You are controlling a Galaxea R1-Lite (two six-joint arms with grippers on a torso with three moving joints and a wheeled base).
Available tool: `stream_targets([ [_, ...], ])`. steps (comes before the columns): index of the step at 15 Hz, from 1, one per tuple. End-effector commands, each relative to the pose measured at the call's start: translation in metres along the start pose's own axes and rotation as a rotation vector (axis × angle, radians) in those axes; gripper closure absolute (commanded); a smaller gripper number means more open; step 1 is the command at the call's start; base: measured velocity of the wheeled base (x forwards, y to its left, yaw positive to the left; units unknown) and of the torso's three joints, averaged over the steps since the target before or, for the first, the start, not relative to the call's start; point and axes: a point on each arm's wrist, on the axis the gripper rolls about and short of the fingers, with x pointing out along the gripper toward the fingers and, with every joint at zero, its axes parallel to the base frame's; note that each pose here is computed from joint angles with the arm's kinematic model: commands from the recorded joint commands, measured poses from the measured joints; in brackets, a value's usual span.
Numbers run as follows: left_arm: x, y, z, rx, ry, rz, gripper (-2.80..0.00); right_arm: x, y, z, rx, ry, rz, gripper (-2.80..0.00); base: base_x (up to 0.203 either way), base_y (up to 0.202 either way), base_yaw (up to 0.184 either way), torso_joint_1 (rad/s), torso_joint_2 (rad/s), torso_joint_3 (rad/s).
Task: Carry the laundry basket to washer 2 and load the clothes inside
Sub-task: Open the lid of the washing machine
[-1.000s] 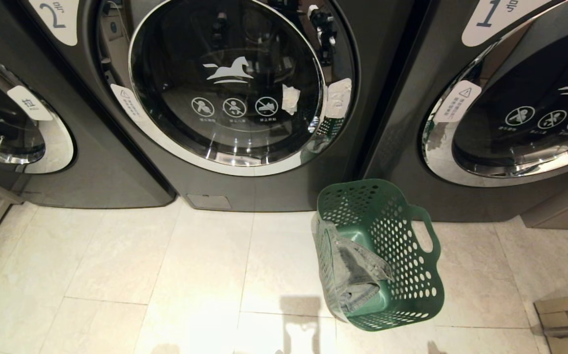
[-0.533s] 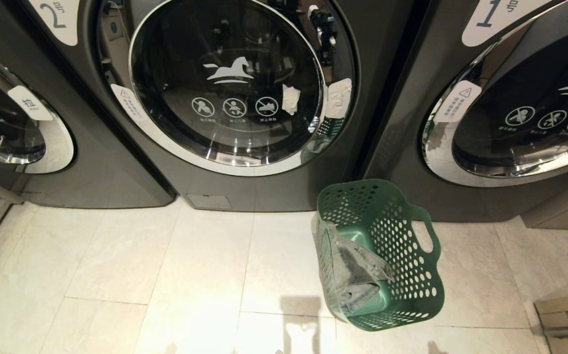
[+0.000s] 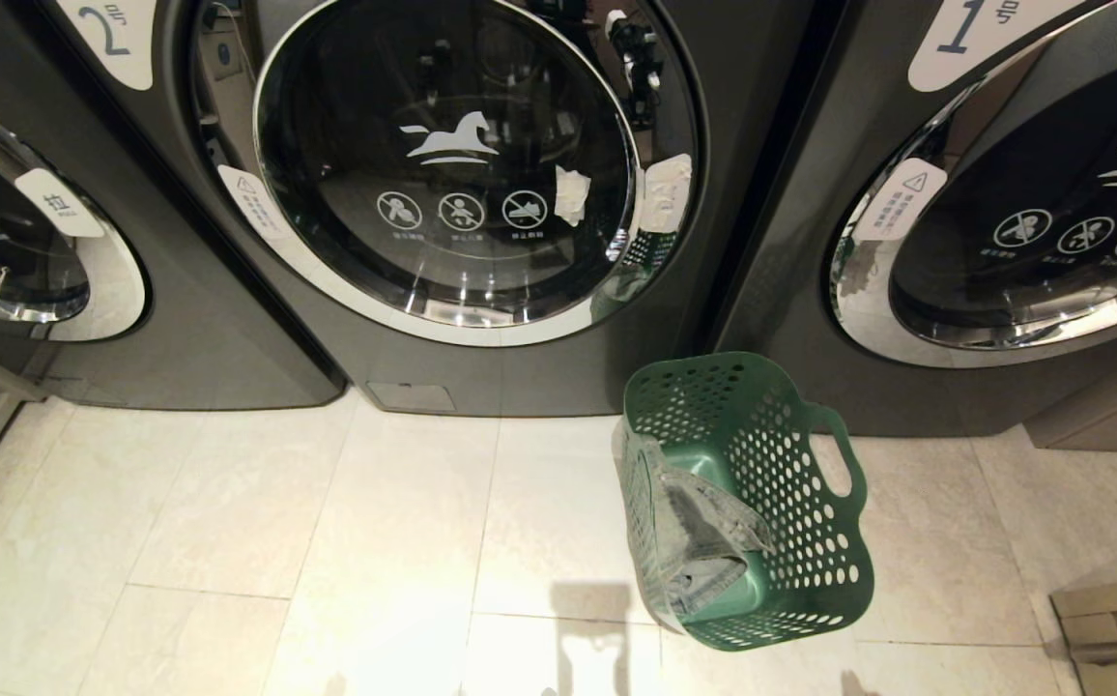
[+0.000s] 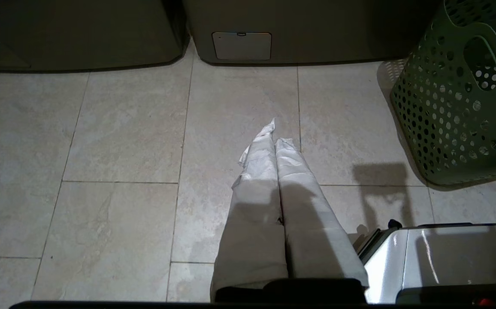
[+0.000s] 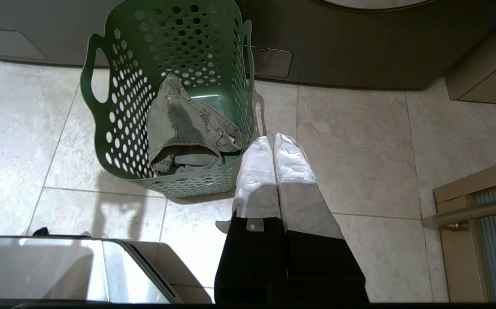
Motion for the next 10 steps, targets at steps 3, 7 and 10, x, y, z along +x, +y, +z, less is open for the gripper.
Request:
stream_targets([
  [3, -0.0001, -0.0001, -0.0005, 0.002, -0.001, -0.001, 0.0, 0.0, 0.0, -0.0001, -0.002, 0.0, 0.0, 0.0, 0.0, 0.0, 0.0, 0.001, 0.0, 0.039],
  [7, -0.0001, -0.0001, -0.0005, 0.003, -0.001, -0.001, 0.0, 0.0001, 0.0, 0.0, -0.001, 0.002, 0.0, 0.0, 0.0, 0.0, 0.0, 0.002, 0.0, 0.174],
  [10, -0.0001, -0.0001, -0.0005, 0.005, -0.001, -0.001, 0.0, 0.0, 0.0, -0.0001, -0.001, 0.001, 0.0, 0.0, 0.0, 0.0, 0.0, 0.002, 0.0, 0.202],
])
